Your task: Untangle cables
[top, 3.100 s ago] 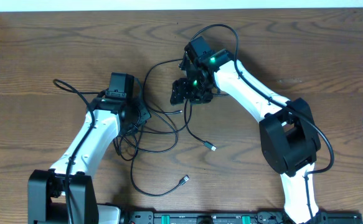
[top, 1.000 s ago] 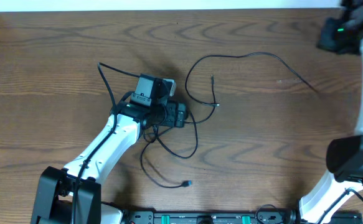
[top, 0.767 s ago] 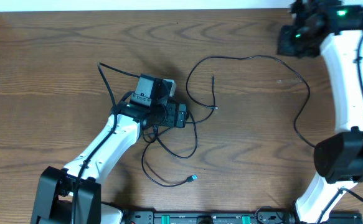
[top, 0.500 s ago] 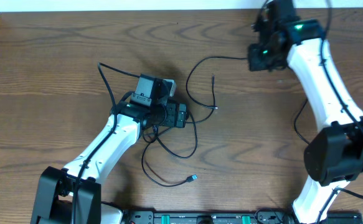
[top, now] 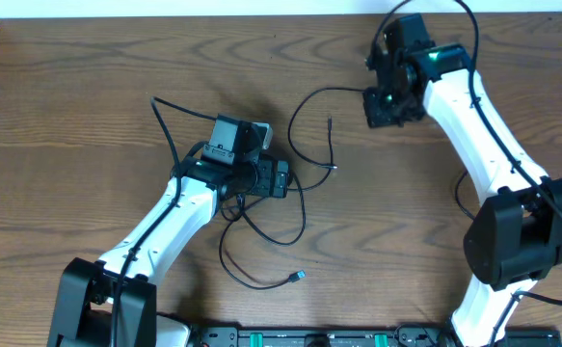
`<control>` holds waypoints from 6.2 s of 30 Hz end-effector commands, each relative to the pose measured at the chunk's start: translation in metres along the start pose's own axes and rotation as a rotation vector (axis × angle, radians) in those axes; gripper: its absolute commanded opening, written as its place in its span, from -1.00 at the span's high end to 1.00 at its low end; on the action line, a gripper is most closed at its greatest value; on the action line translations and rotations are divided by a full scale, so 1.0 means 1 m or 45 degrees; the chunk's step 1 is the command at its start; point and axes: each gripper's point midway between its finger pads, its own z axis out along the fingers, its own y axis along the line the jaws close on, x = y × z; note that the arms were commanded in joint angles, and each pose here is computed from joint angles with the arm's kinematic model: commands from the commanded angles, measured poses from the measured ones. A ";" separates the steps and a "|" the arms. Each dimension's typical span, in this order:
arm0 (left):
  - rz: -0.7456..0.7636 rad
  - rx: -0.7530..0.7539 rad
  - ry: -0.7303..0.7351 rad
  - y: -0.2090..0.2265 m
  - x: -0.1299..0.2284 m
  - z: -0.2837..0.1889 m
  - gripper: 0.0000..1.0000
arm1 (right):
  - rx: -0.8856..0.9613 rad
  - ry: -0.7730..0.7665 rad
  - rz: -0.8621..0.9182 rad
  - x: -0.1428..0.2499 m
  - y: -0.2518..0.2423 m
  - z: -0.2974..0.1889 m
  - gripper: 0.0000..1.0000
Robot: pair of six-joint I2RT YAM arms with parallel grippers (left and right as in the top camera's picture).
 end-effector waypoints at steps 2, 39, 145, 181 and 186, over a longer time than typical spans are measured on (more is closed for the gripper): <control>0.009 0.007 0.015 0.000 0.004 0.002 -0.96 | 0.025 0.070 0.175 0.022 -0.037 -0.025 0.98; 0.009 0.007 0.015 0.000 0.004 0.002 -0.96 | -0.160 -0.207 -0.142 -0.028 0.076 0.032 -0.33; 0.009 0.007 0.015 0.000 0.004 0.002 -0.96 | 0.492 -0.353 0.135 -0.078 -0.159 -0.003 0.39; 0.009 0.007 0.015 0.000 0.004 0.002 -0.96 | 0.177 0.060 0.632 0.068 -0.122 0.058 -0.99; 0.009 0.007 0.015 0.000 0.004 0.002 -0.96 | 0.181 0.063 0.589 0.067 -0.113 0.060 -0.99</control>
